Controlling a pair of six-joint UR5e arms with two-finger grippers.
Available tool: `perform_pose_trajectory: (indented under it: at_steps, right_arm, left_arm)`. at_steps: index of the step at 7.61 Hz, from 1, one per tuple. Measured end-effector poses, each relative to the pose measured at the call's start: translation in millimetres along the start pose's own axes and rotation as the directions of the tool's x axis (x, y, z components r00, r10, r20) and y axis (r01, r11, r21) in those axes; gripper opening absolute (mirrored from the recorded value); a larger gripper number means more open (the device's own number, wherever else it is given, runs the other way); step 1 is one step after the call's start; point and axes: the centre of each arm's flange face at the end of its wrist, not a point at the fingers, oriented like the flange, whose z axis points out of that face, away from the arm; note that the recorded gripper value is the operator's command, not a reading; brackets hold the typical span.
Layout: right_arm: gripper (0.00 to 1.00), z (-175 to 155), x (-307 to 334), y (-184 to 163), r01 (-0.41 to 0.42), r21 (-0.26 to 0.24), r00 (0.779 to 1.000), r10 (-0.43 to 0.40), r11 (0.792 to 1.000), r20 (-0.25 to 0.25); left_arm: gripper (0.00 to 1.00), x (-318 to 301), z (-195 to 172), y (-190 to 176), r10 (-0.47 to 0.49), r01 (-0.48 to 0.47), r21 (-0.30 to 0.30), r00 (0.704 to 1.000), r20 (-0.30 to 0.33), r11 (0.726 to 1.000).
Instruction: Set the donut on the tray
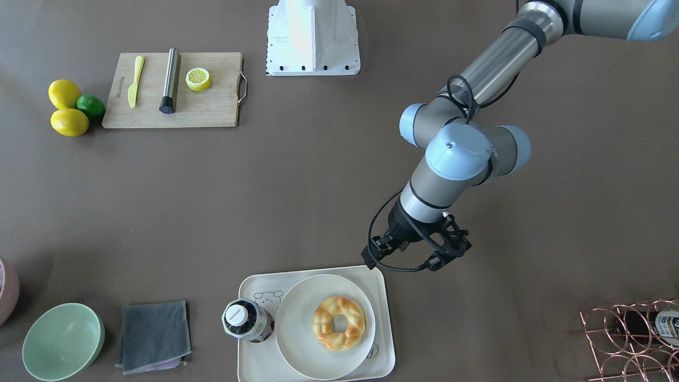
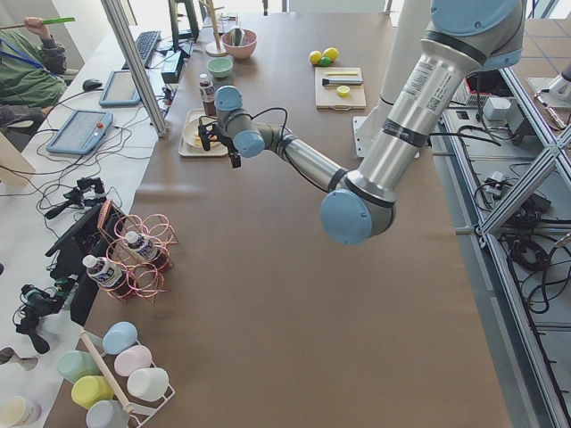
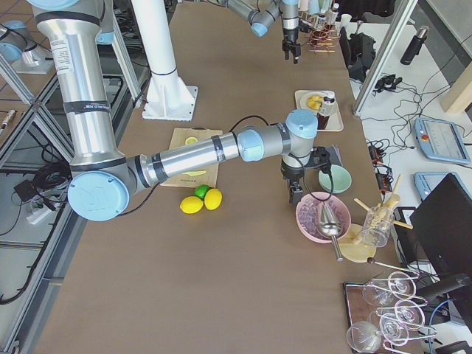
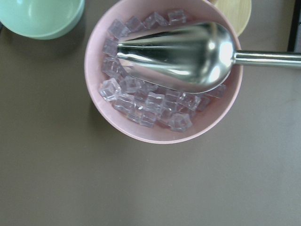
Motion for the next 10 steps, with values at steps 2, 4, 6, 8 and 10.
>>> perform_pose_trajectory:
  at_steps: [2, 4, 6, 8, 10]
  right_arm:
    - [1.00, 5, 64, 20, 0.020, -0.021, 1.000, -0.021, 1.000, -0.022]
    - [1.00, 17, 113, 40, -0.033, -0.052, 0.999, 0.031, 0.998, -0.031]
    - [1.00, 22, 144, 59, -0.073, -0.066, 0.997, 0.071, 0.995, -0.034]
    - [1.00, 19, 158, 70, -0.094, -0.062, 0.994, 0.091, 0.994, -0.053]
    - [1.00, 15, 162, 71, -0.103, -0.058, 0.992, 0.099, 0.993, -0.078]
  left_arm:
    - [0.99, -108, -77, 1, 0.210, -0.209, -0.017, 0.967, 0.144, 0.978]
    - [0.99, -214, -134, -30, 0.353, -0.354, -0.043, 0.903, 0.244, 0.934]
    - [0.99, -315, -170, -57, 0.405, -0.404, -0.070, 0.864, 0.300, 0.912]
    - [0.99, -389, -191, -63, 0.406, -0.399, -0.090, 0.857, 0.317, 0.913]
    - [0.99, -433, -192, -56, 0.368, -0.352, -0.108, 0.878, 0.307, 0.930]
